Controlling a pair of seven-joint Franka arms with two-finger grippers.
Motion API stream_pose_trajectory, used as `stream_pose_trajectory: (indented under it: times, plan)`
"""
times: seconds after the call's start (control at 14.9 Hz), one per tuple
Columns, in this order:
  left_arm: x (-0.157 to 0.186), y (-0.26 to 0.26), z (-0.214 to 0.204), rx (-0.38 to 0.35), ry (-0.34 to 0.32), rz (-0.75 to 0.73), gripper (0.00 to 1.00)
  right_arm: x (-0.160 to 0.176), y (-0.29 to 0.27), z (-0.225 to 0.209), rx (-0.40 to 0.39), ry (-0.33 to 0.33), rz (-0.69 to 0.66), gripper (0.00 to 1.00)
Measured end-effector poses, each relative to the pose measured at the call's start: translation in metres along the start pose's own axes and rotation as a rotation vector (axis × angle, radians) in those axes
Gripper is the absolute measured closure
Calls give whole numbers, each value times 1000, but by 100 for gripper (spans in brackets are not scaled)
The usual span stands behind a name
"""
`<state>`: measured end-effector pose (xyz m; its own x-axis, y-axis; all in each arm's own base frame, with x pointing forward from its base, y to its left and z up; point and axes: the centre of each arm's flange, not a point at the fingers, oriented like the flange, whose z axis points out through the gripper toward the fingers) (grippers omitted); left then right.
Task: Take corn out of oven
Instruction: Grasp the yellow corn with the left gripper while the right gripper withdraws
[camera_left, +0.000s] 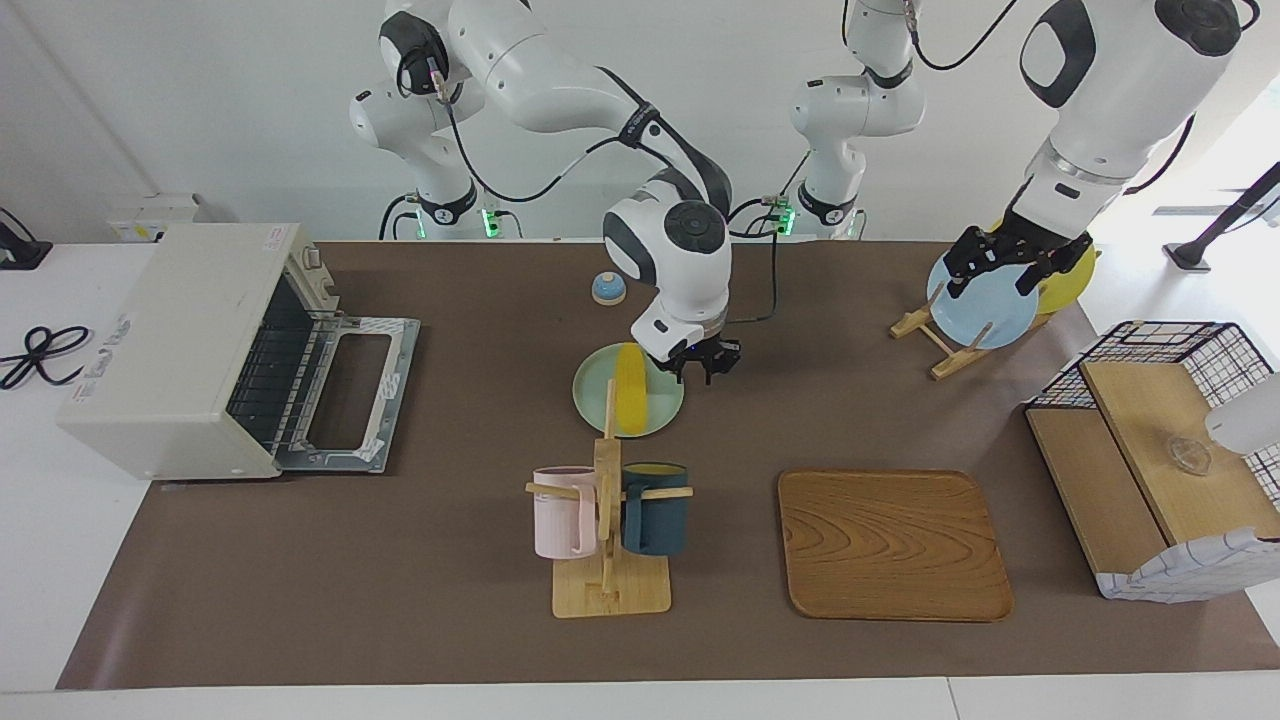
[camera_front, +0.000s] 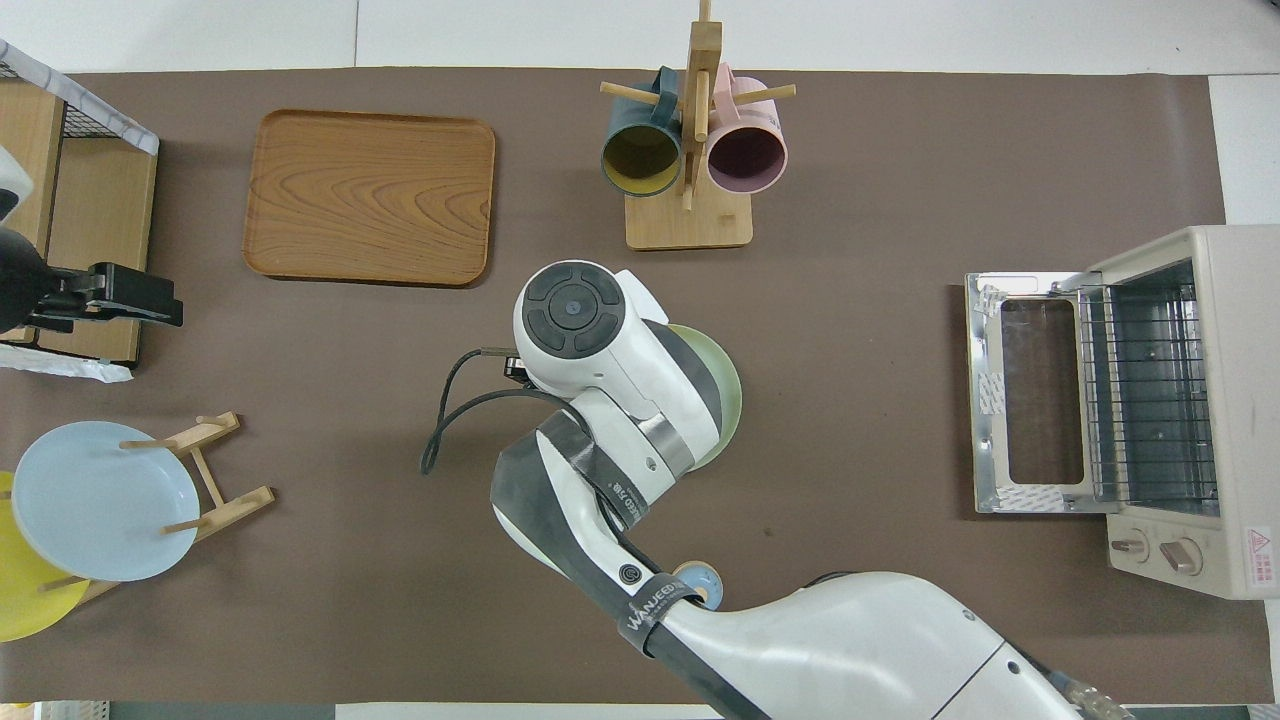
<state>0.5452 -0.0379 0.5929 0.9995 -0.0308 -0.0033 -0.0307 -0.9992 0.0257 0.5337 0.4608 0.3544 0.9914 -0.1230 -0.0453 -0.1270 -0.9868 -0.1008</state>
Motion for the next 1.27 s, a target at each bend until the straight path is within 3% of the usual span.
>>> stream_pose_trajectory:
  times: [0.13,0.27,0.4,0.47,0.54,0.67,1.01,1.27]
  plan:
    - [0,0,0,0,3,0,0,10,12,-13,-12,5,-14,36]
    - [0,1,2,0,6,2,0,34,55,-43,-55,-23,-32,54]
    - [0,6,6,0,2,11,0,51,103,-72,-91,-53,-14,58]
    - [0,11,9,1,-1,19,0,51,126,-76,-108,-68,-7,65]
    - [-1,19,13,1,-2,34,0,48,149,-71,-137,-84,-10,65]
    - [-3,46,24,1,-1,82,0,41,203,-47,-194,-120,8,78]
    - [-19,134,65,-5,-4,134,0,20,328,9,-247,-195,62,78]
    - [-39,229,99,-41,24,95,0,12,390,19,-290,-223,79,78]
